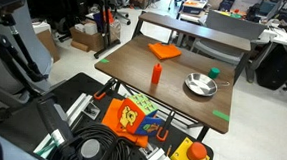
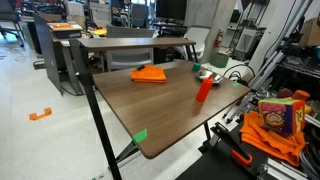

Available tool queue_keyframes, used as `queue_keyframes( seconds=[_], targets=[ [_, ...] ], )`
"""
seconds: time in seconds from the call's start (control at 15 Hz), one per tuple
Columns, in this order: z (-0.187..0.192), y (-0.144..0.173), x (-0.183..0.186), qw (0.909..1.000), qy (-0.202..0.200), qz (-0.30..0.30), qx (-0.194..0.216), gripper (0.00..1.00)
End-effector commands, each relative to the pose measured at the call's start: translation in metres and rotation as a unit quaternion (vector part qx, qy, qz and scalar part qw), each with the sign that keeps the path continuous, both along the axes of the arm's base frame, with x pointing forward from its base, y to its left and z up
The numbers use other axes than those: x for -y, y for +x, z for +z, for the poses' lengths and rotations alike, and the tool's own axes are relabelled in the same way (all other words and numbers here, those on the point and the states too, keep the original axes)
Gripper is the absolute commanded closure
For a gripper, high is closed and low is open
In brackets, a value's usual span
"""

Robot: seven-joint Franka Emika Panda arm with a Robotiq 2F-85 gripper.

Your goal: Put the sauce bottle on the pan

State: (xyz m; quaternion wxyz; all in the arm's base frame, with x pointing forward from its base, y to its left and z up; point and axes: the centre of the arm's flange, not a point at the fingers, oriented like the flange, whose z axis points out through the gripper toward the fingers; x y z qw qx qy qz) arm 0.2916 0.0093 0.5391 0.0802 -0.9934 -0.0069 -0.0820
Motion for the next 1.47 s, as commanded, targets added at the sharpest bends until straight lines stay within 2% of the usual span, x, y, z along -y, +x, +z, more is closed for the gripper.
queue_keyframes(
  seconds=[0.0, 0.53, 0.8, 1.07, 1.4],
  targets=[
    [0.0, 0.0, 0.0, 1.0, 0.0, 0.0, 0.0, 0.0],
    [0.0, 0.0, 0.0, 1.0, 0.0, 0.0, 0.0, 0.0],
    [-0.026, 0.033, -0.006, 0.9998, -0.021, -0.004, 0.003, 0.0],
    [-0.07, 0.079, -0.01, 0.999, -0.039, -0.02, 0.012, 0.0],
    [-0.143, 0.141, -0.006, 0.9966, -0.069, -0.038, -0.022, 0.0]
  ],
)
